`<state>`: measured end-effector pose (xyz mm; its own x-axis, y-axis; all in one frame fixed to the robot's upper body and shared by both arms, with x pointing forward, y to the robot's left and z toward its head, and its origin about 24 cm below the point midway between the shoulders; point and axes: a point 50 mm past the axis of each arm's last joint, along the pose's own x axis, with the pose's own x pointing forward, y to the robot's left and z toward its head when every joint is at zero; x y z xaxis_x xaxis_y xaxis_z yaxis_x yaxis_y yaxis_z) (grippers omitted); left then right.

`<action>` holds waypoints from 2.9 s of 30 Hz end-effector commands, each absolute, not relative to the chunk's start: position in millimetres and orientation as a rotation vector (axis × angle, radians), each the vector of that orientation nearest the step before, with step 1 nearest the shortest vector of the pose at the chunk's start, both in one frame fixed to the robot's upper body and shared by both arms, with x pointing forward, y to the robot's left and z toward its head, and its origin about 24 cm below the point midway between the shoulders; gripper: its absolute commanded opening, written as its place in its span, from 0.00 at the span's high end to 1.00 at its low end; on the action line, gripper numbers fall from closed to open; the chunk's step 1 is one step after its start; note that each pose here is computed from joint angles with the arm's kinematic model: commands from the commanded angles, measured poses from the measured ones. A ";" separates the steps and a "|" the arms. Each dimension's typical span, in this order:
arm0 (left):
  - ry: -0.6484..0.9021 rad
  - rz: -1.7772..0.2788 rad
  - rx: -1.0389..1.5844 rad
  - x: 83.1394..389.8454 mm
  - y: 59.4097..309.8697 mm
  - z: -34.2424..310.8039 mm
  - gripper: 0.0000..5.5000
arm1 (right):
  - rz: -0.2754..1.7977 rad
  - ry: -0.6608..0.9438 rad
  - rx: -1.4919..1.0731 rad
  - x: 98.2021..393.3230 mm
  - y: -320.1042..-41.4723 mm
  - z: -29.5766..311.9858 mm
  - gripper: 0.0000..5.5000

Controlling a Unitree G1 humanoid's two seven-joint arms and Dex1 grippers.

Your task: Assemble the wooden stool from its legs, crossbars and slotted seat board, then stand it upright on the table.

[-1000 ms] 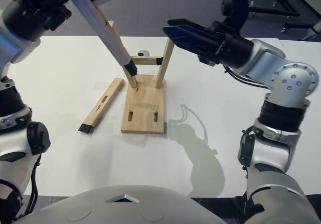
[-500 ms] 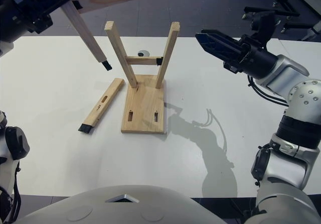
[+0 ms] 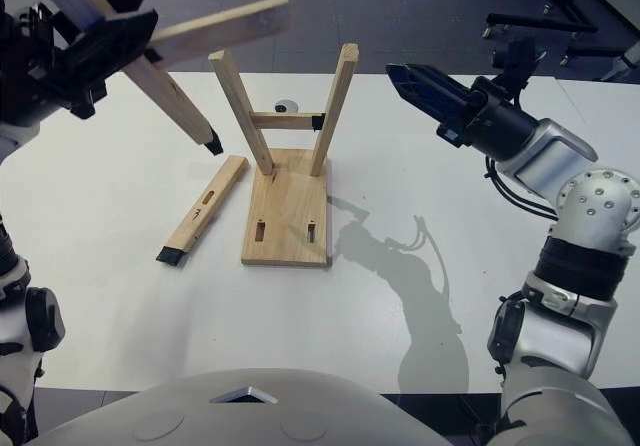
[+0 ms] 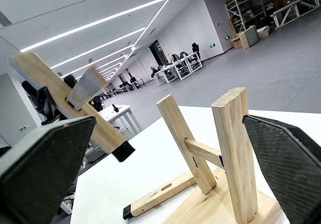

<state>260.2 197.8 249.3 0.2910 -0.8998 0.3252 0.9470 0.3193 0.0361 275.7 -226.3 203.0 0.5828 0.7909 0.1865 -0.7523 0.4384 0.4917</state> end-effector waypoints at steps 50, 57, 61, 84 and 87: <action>-0.095 -1.539 -0.298 287.3 161.7 113.1 0.62 | 1.291 -0.050 0.705 261.5 -205.3 193.0 0.02; -0.120 -1.544 -0.230 290.3 162.2 125.0 0.62 | 1.292 -0.050 0.714 262.1 -203.5 192.3 0.02; -0.116 -1.542 -0.216 291.5 162.4 124.8 0.62 | 1.291 -0.051 0.717 261.6 -202.9 192.0 0.02; 0.095 -1.481 -0.090 268.8 163.6 64.1 0.62 | 1.299 -0.060 0.733 261.6 -199.9 193.0 0.02; 0.115 -1.477 -0.079 262.2 156.7 55.5 0.62 | 1.297 -0.057 0.736 260.5 -199.3 191.7 0.02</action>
<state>276.7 158.1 93.6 0.0693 -0.9879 0.1390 0.9976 0.0692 -0.0058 261.0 -203.1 187.5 0.3235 0.8446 0.4266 -0.8761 0.0970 0.4723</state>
